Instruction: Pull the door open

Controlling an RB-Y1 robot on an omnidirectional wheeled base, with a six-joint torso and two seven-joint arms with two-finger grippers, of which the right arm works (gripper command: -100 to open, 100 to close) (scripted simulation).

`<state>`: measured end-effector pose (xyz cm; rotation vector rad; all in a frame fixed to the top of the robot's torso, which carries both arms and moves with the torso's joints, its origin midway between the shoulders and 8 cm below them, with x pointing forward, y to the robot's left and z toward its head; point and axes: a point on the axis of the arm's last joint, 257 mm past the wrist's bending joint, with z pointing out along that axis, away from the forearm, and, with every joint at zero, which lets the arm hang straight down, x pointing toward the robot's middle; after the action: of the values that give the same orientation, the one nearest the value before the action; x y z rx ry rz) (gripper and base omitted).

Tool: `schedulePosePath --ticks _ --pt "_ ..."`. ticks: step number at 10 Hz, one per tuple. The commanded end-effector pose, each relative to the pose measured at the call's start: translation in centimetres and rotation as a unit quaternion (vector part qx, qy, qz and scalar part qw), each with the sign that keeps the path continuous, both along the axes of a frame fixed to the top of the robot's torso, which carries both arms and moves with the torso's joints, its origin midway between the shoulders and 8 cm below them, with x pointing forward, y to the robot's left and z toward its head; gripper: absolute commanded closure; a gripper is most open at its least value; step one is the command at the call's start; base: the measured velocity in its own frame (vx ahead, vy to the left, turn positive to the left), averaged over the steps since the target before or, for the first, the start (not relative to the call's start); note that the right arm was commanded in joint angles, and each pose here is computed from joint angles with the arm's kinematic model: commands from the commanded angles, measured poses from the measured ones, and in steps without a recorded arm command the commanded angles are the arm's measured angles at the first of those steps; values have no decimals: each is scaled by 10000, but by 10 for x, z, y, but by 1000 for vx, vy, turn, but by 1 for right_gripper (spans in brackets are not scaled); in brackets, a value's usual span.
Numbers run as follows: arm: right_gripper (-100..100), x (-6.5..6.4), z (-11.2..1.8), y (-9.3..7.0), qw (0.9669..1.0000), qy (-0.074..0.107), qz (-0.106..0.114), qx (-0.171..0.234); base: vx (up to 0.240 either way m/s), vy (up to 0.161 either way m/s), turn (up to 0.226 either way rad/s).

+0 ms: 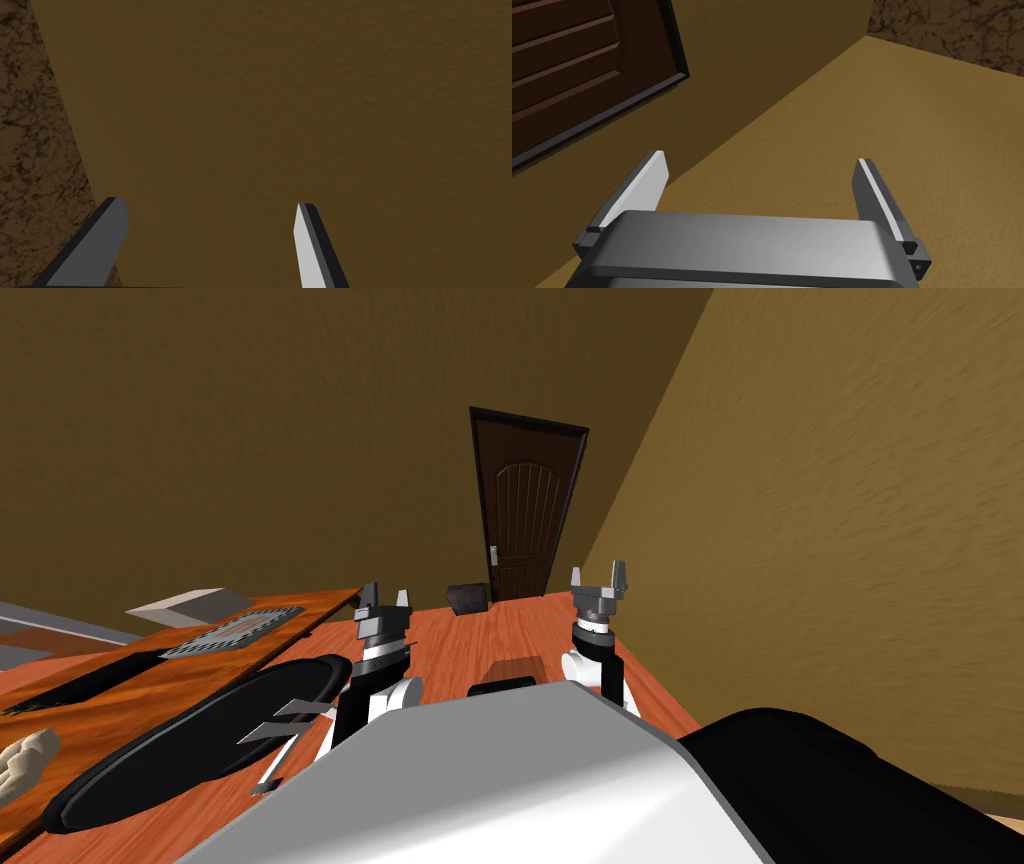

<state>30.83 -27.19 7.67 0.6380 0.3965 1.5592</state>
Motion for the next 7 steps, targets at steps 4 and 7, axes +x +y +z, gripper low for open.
schedulePosePath --ticks 4,7 --pt "-100 25 -24 16 9976 368 -167 -564 76 42 -52" --pt "-100 42 -43 28 9928 620 -303 -982 91 51 -49"
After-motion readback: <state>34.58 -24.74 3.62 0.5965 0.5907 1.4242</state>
